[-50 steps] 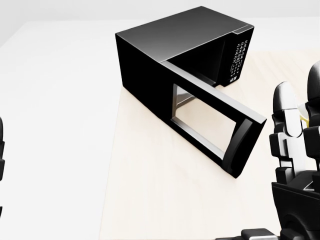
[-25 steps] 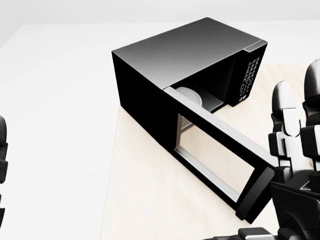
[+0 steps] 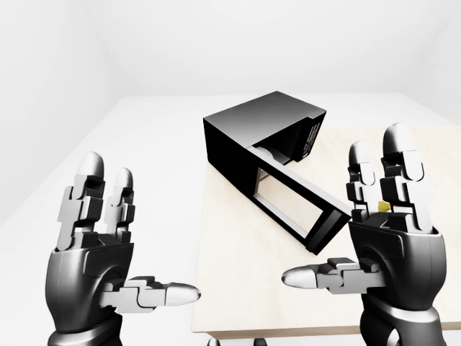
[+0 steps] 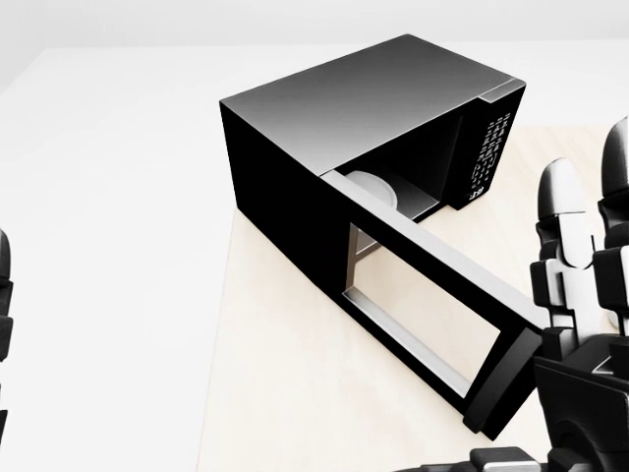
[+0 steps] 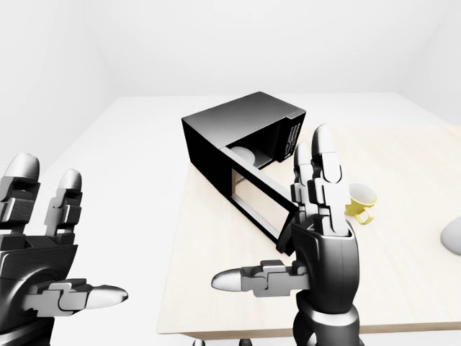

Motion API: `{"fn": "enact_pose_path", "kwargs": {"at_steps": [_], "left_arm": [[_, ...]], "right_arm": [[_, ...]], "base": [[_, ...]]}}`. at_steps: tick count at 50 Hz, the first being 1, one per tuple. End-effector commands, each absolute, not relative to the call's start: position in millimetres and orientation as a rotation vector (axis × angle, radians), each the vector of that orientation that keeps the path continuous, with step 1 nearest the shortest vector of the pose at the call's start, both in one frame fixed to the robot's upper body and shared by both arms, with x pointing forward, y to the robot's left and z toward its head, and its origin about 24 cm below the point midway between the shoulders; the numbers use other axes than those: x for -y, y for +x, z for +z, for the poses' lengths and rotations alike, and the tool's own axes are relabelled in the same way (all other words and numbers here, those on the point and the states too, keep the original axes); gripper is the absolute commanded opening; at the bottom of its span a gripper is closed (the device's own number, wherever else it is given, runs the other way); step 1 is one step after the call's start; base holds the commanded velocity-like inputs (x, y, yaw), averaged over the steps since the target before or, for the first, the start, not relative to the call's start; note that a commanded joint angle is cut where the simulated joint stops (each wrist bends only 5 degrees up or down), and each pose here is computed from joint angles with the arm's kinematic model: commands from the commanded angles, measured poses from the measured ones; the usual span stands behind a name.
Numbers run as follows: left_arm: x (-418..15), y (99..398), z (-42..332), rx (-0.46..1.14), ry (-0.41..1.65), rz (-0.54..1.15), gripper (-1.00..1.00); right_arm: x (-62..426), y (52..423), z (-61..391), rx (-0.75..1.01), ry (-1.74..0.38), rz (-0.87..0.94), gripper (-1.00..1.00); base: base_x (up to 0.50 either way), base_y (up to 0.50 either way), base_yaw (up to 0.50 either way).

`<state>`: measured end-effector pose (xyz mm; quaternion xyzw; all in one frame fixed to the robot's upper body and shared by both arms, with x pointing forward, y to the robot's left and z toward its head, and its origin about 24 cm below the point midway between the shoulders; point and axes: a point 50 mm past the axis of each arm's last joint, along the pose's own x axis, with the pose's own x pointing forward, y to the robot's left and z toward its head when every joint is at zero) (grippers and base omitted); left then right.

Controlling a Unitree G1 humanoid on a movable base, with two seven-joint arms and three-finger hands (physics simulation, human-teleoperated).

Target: Close the microwave.

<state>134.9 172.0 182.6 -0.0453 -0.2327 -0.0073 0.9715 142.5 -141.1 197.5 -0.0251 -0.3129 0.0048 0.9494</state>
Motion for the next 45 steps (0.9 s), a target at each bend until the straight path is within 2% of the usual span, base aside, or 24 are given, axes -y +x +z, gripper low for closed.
{"fn": "enact_pose_path", "kwargs": {"at_steps": [1,18,45], "left_arm": [[-173.0,135.0,183.3,0.476,-0.099,-0.009,1.0],[-173.5,135.2,184.0,0.484,-0.102,-0.003,1.0],[-174.2,136.4,186.7,0.503,-0.106,0.0,1.0]], "right_arm": [[141.0,142.5,197.4,0.636,-0.048,0.011,1.0],[132.4,145.7,188.0,0.584,-0.038,0.039,1.0],[112.3,161.8,146.1,0.384,-0.048,0.096,1.0]], "base": [[0.0,0.0,0.0],[0.0,0.0,0.0],[0.0,0.0,0.0]]}}
